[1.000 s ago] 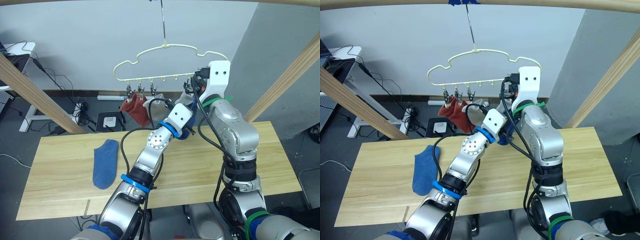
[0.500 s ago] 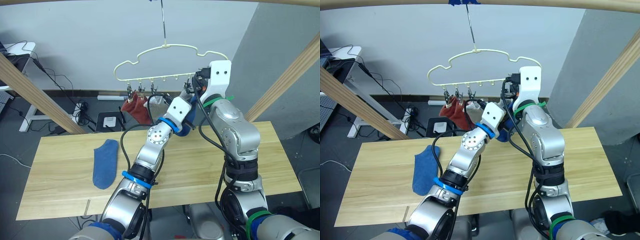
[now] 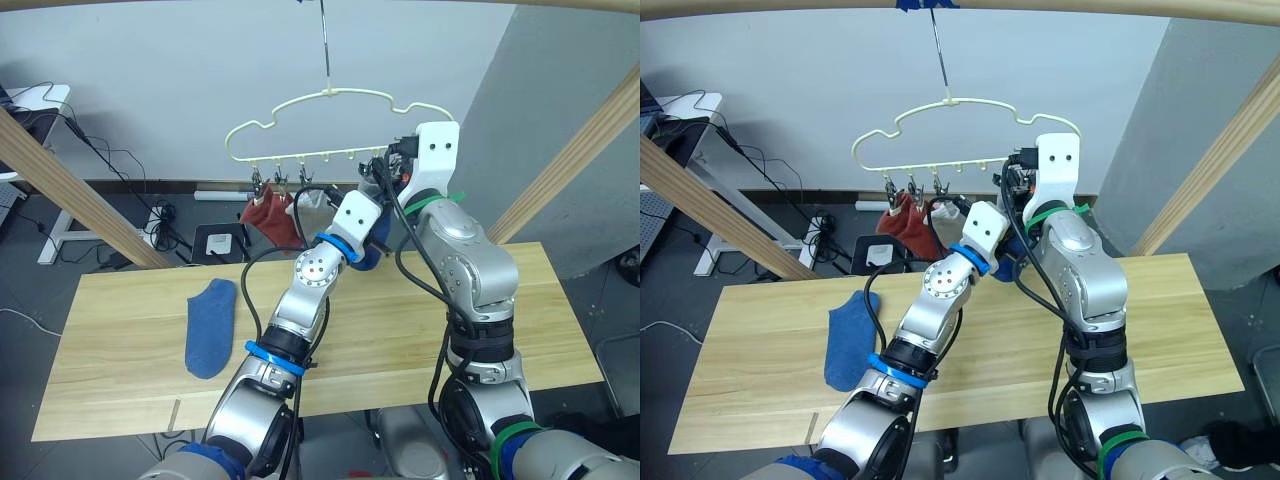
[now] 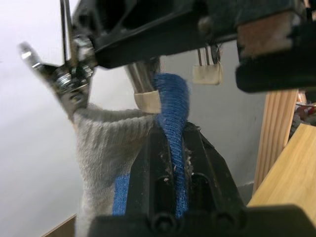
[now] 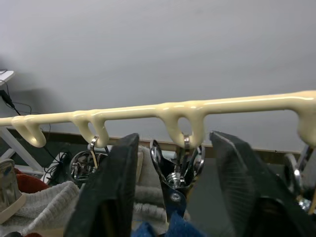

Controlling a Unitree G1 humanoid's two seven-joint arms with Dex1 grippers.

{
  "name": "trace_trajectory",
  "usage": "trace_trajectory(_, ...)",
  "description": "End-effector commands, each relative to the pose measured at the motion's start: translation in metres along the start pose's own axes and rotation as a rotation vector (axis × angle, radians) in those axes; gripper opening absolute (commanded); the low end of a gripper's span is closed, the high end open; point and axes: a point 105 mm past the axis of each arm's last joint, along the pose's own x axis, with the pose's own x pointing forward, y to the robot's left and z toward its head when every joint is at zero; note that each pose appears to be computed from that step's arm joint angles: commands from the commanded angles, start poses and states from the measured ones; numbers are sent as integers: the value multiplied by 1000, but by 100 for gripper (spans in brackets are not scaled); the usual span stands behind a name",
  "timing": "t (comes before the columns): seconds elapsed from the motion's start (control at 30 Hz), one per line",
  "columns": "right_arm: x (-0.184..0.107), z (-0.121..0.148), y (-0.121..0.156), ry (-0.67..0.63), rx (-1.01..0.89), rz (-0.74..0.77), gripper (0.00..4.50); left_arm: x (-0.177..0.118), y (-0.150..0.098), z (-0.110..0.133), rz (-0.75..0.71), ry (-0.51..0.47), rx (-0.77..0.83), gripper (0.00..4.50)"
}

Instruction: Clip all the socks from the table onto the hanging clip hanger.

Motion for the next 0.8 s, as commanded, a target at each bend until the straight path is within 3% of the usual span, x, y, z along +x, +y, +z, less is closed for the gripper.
trace_trajectory(0.03, -9, 19, 7, -75, 28, 42, 227, 4, -4, 12, -12, -41, -19, 58)
trace_trajectory(0.27, -20, 18, 13, -59, 41, 89, 227, -3, -15, 7, -89, -13, -18, 245)
trace_trajectory(0.8, -79, 25, 9, -87, -70, 247, 227, -37, -24, 15, -270, -17, -64, 245)
